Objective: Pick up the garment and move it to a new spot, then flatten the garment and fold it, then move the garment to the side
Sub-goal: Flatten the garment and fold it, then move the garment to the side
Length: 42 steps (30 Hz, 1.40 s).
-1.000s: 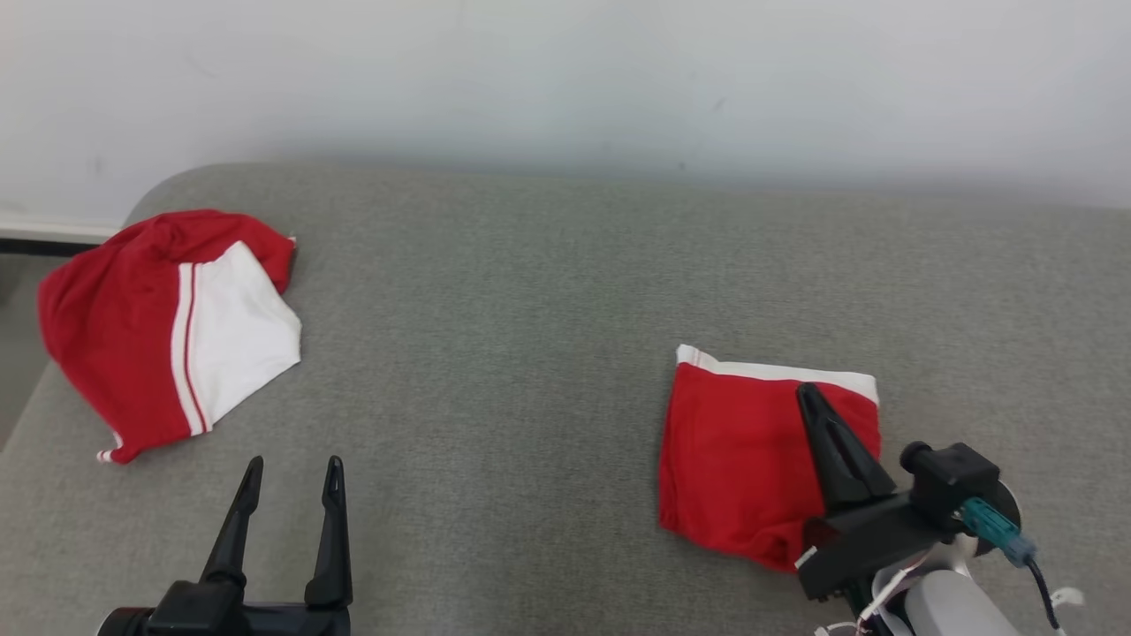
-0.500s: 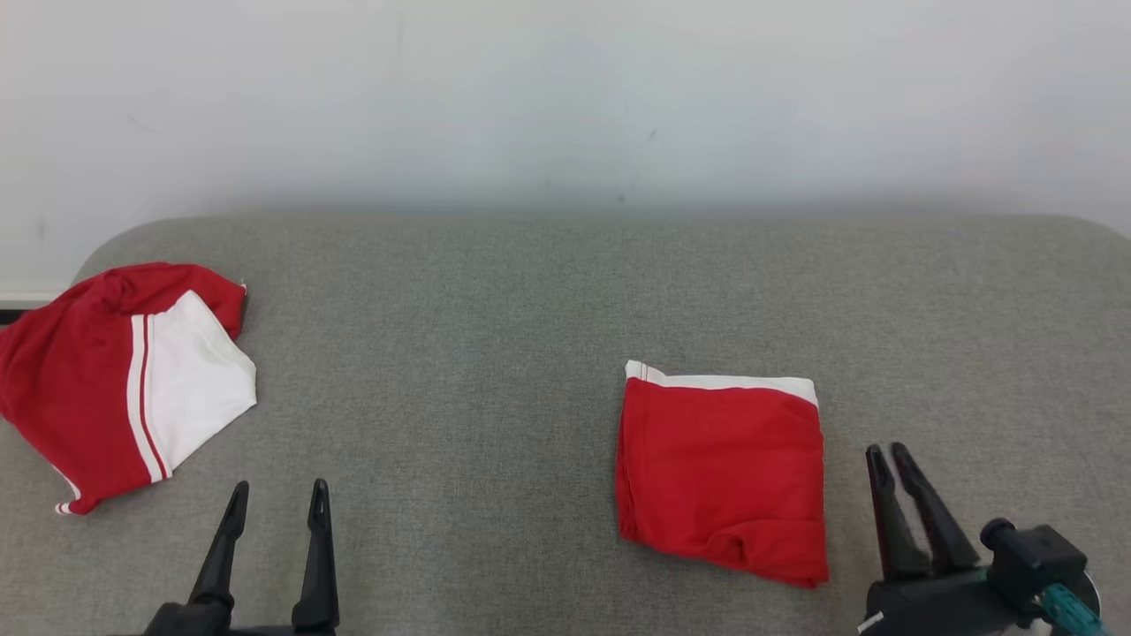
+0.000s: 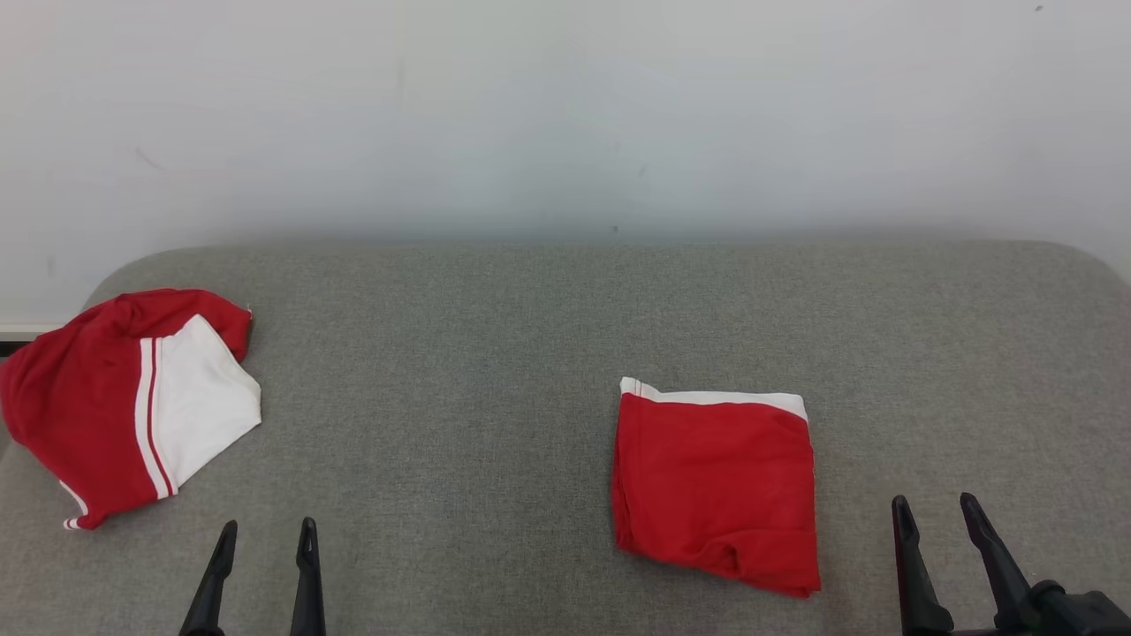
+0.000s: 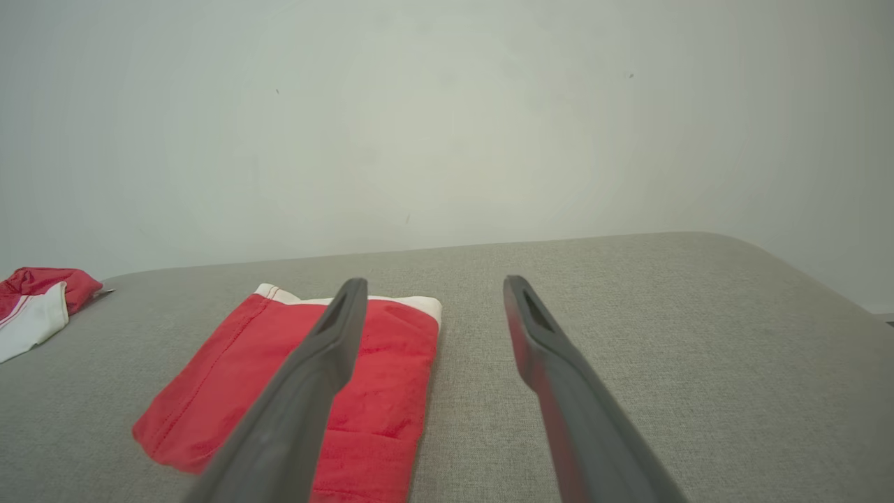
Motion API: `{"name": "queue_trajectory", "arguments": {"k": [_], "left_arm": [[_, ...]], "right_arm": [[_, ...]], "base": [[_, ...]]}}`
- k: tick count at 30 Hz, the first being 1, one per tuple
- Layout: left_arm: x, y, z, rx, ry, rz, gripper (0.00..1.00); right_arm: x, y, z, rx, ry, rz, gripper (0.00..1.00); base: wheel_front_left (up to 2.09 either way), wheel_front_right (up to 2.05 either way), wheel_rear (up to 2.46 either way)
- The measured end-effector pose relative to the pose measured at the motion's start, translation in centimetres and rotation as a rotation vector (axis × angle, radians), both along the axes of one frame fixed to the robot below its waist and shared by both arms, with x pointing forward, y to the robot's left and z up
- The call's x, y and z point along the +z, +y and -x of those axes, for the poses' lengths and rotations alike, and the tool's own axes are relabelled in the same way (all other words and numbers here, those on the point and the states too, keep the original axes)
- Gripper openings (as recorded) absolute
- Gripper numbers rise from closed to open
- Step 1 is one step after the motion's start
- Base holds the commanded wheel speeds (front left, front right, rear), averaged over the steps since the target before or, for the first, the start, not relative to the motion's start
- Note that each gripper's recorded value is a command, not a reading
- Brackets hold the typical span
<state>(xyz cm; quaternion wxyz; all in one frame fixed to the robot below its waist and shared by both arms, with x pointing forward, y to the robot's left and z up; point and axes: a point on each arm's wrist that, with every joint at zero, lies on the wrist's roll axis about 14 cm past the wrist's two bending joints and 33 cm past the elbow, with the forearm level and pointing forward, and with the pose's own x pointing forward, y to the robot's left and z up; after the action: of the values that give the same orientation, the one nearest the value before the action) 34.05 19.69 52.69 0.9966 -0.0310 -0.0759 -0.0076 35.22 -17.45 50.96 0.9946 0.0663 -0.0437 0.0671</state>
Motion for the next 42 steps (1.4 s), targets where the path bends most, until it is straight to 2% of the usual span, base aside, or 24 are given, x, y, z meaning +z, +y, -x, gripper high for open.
{"name": "queue_trajectory", "arguments": {"k": [19, 42], "left_arm": [[-1.1, 0.4, 1.6, -0.009, 0.036, -0.046, 1.0], [-1.8, 0.4, 1.8, -0.019, 0.059, -0.059, 1.0]], "right_arm": [[-1.5, 0.1, 1.1, -0.015, 0.044, 0.0, 1.0], [-1.4, 1.0, 1.2, 0.01, 0.039, 0.019, 1.0]], "base": [[0.0, 0.0, 0.0], [0.0, 0.0, 0.0]]}}
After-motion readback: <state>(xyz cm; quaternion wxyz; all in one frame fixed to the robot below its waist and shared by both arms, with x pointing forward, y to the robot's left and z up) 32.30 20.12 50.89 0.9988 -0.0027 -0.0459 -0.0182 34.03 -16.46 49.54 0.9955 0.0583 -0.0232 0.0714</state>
